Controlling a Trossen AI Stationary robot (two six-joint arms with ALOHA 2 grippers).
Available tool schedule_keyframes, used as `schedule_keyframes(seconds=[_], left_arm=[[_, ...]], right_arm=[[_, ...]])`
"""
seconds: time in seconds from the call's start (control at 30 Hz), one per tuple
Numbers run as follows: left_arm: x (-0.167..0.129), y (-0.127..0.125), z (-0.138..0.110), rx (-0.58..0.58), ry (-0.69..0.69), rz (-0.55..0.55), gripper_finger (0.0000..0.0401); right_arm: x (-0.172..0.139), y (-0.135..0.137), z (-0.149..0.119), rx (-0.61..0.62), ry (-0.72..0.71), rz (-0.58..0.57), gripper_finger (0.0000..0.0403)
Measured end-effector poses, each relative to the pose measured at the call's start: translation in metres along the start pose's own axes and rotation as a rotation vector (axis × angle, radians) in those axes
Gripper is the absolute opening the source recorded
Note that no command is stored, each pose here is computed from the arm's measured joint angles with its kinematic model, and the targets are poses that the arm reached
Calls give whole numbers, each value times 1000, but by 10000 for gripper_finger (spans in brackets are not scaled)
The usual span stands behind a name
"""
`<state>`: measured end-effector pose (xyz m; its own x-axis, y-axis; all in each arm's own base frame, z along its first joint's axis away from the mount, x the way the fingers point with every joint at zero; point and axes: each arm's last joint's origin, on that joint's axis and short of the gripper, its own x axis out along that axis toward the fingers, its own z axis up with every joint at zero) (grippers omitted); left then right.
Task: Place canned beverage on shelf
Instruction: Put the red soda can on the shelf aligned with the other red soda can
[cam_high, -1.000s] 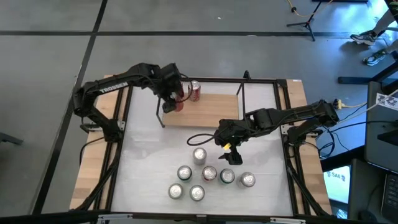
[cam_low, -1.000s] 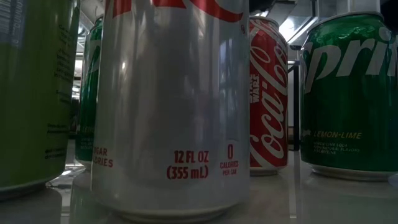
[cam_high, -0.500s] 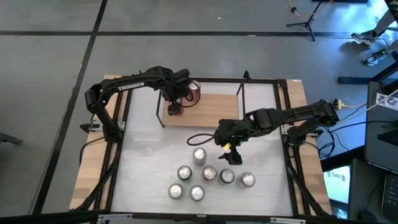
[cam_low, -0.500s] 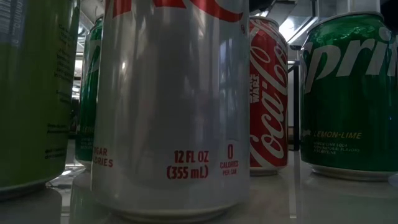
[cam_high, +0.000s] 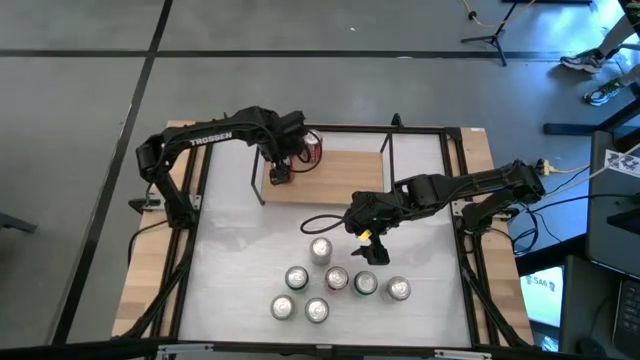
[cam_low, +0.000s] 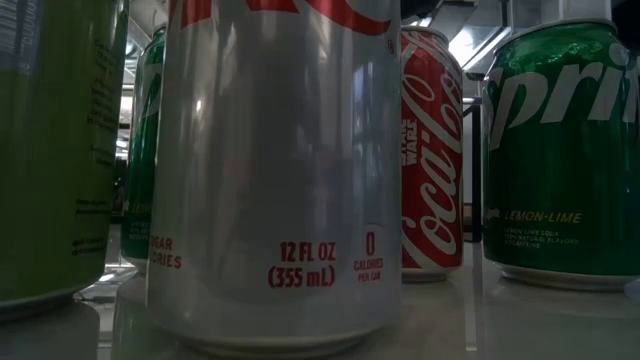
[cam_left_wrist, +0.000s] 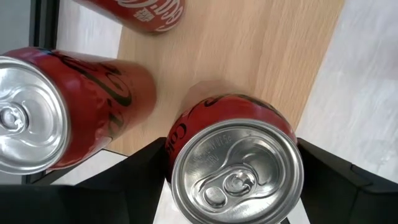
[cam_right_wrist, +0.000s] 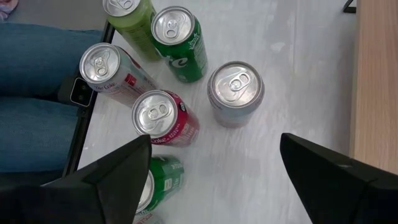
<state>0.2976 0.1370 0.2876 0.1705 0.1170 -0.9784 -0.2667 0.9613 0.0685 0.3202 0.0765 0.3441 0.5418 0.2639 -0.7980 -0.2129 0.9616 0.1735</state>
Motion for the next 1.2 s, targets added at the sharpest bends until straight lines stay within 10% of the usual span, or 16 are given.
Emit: schedule_keyframes(seconds=[1.2], left_arm=[[8,-1,-1,1,0,5,332]], right_arm=[[0,0,0,0,1,0,351]])
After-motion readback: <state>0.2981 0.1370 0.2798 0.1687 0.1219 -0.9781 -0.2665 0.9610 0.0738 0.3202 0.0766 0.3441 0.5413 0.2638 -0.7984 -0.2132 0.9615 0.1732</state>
